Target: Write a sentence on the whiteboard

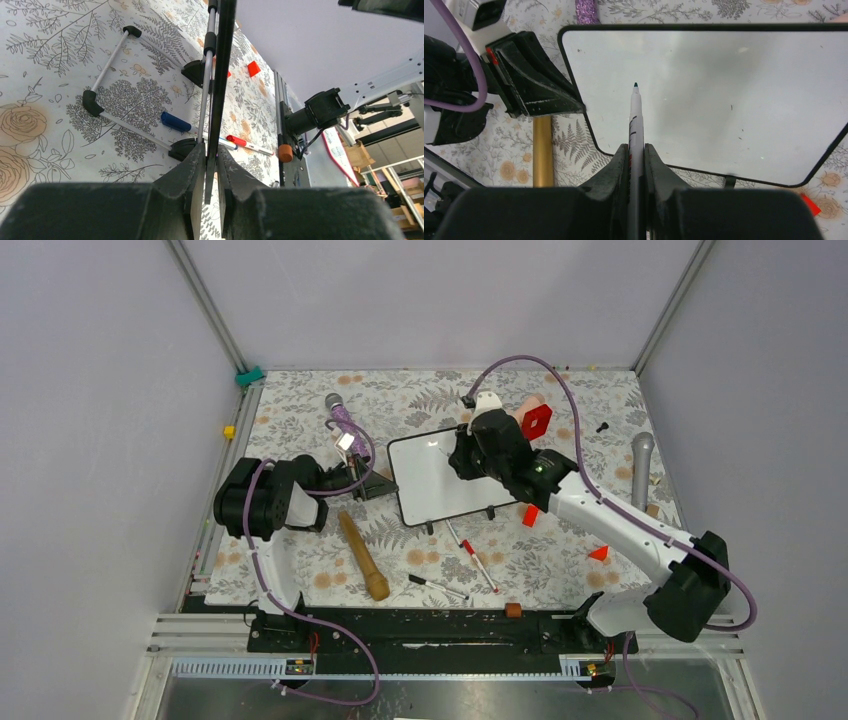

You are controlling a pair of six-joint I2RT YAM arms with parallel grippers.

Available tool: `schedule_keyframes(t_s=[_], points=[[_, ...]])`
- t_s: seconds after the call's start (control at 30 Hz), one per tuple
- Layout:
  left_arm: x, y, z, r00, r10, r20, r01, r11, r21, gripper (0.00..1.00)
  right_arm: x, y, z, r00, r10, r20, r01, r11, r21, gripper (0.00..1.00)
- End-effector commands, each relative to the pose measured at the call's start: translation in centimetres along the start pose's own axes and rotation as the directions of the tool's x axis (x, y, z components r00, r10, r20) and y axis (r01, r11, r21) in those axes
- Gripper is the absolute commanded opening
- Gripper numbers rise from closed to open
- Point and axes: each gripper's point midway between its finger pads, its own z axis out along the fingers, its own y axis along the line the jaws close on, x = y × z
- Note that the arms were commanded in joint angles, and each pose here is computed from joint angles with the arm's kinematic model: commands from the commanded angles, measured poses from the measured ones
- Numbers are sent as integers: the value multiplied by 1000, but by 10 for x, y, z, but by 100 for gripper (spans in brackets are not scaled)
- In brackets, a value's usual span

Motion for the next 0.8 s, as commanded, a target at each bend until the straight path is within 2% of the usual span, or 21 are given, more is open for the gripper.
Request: schedule_keyframes(t_s=[0.0, 0.5, 0.7, 0.77], points=[[-5, -8, 2, 991, 136, 8, -136, 991, 21, 14, -18, 22, -1, 1000, 15, 2, -15, 1000, -27, 0], [-2, -13, 9, 984, 178, -9, -178, 983, 51, 15, -18, 43, 12, 999, -29, -23, 28, 999, -45, 0], [-1, -12, 8, 978, 208, -2, -208, 977, 42, 7, -20, 53, 15, 998, -56, -36, 54, 997, -48, 0], [-1, -12, 8, 978, 208, -1, -208, 977, 41, 0, -21, 56, 15, 997, -61, -35, 60, 997, -49, 0]])
